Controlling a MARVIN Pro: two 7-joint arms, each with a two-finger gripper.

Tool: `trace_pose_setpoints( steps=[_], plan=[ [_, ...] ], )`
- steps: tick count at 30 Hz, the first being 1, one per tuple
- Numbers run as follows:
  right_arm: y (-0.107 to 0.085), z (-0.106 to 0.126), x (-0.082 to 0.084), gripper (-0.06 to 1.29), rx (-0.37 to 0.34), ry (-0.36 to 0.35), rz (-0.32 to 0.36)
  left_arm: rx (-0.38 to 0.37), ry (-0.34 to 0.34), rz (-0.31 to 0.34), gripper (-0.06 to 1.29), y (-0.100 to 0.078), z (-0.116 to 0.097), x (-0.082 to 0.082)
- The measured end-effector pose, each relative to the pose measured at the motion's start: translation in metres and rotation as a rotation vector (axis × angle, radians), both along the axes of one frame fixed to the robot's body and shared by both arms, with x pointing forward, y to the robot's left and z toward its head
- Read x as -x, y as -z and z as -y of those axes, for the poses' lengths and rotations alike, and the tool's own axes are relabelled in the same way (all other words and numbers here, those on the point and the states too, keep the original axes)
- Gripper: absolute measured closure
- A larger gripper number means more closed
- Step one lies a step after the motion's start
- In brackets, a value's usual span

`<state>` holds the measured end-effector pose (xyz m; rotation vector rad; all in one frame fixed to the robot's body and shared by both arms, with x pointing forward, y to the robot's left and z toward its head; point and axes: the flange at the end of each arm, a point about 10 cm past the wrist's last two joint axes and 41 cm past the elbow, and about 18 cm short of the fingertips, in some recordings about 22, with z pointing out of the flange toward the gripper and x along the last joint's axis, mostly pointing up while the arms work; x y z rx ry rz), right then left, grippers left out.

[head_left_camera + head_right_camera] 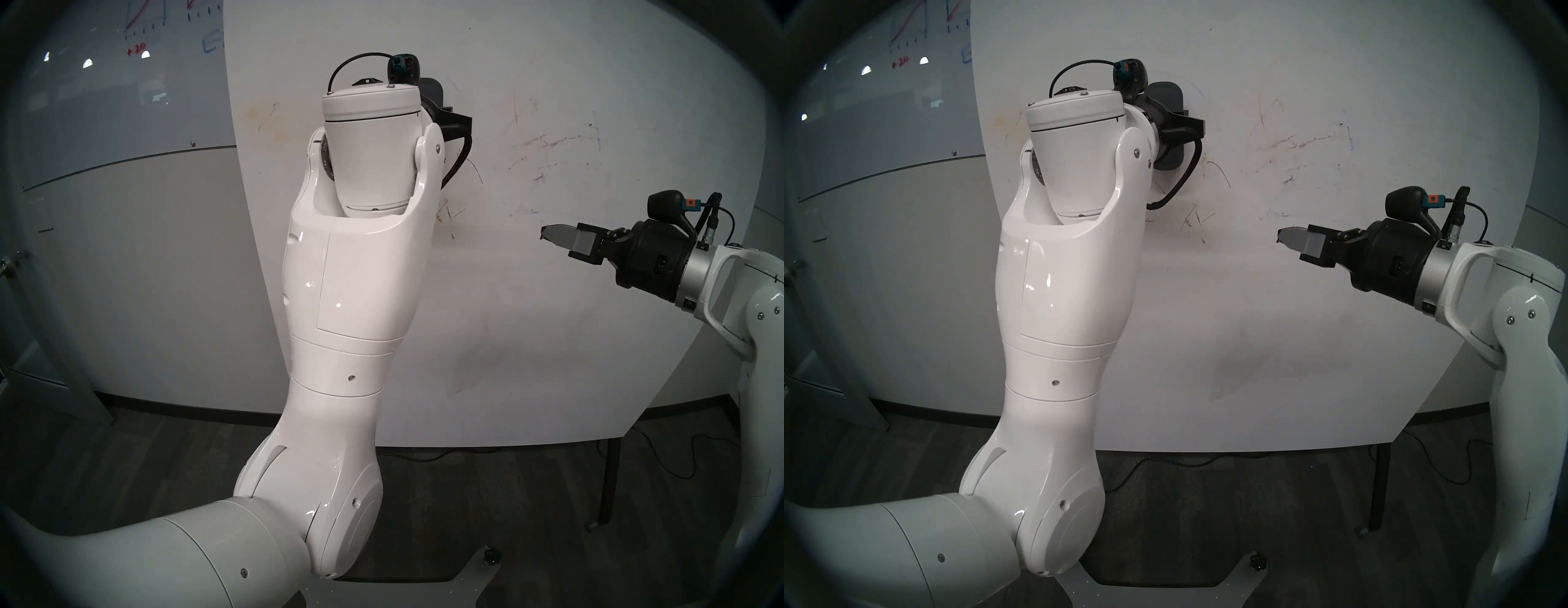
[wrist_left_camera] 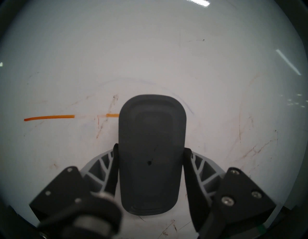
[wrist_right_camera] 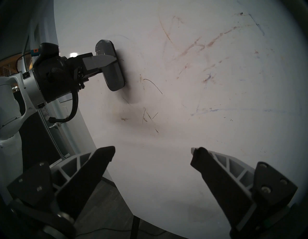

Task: Erase all marks on the whiteboard with the eraser

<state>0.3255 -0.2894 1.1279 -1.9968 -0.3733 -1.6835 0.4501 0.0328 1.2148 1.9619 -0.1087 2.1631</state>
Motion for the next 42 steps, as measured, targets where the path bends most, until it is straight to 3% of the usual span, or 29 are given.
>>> trace_pose_setpoints(
  steps=[6, 17, 42],
  plan=[
    [0.0, 0.0, 0.0, 0.0, 0.0, 0.0, 0.0, 0.009, -0.052, -0.008, 0.59, -0.001, -0.018, -0.009],
    [0.0, 0.0, 0.0, 0.0, 0.0, 0.0, 0.0, 0.016, -0.06, -0.005, 0.59, -0.009, -0.024, -0.012],
    [0.0, 0.0, 0.0, 0.0, 0.0, 0.0, 0.0, -0.005, -0.062, -0.009, 0.59, -0.014, -0.005, -0.015]
  ],
)
